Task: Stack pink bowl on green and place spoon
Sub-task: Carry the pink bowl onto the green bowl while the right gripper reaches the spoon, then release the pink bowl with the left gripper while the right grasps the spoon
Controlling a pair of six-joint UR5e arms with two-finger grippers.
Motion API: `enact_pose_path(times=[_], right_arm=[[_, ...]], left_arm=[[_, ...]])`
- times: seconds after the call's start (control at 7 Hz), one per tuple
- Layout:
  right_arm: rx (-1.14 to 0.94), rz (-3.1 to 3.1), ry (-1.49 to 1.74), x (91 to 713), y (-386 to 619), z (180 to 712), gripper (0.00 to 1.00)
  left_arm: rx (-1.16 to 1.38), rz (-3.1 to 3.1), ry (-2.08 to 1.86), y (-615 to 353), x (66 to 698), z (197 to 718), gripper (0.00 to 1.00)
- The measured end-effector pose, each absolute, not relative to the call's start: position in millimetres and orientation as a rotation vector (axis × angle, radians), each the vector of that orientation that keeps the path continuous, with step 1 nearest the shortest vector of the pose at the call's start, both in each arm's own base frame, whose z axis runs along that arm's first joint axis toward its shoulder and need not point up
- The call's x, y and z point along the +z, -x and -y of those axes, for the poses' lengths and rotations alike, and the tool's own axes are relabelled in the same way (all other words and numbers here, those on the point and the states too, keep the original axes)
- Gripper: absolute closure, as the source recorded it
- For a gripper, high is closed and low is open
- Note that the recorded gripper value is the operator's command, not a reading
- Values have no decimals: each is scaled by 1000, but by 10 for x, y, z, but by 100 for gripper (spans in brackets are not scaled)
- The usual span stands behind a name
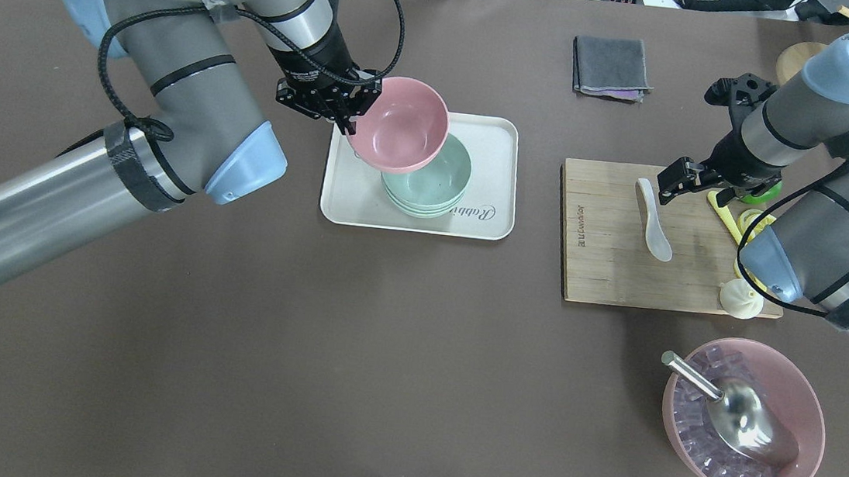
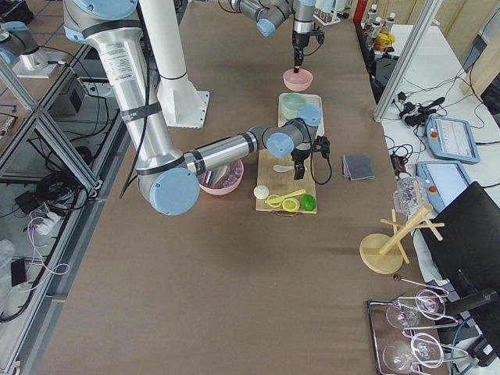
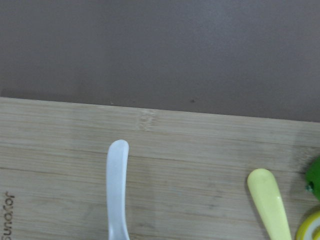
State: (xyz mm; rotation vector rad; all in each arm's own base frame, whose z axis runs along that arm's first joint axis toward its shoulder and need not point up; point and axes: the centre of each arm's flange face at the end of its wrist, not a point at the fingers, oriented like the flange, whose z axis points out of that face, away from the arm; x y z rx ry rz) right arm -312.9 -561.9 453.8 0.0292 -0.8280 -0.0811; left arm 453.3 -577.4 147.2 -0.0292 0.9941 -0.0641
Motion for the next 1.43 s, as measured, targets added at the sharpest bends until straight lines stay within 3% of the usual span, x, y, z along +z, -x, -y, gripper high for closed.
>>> enact_pose_path(times=[0.57, 0.86, 1.0, 1.14, 1.29, 1.43], right_arm=[[-97, 826, -13, 4528, 3317, 5556, 1], [-100, 822, -5, 4547, 3381, 5575, 1], [-98, 821, 0, 4541, 3422, 5584, 2], [-94, 819, 8, 4548, 3470, 5597, 17], [-90, 815, 18, 4582, 3510, 5607, 43], [-85, 808, 31, 4642, 3537, 5612, 75]], left_arm=[[-23, -990, -2, -5027, 1458, 5605, 100], [-7, -1009, -26, -5145, 1509, 5604, 3], [-2, -1011, -62, -5252, 1544, 5570, 3], [-1, -1011, -100, -5344, 1564, 5518, 3], [-4, -1013, -120, -5357, 1562, 5483, 3], [-5, -1019, -132, -5305, 1562, 5455, 3]])
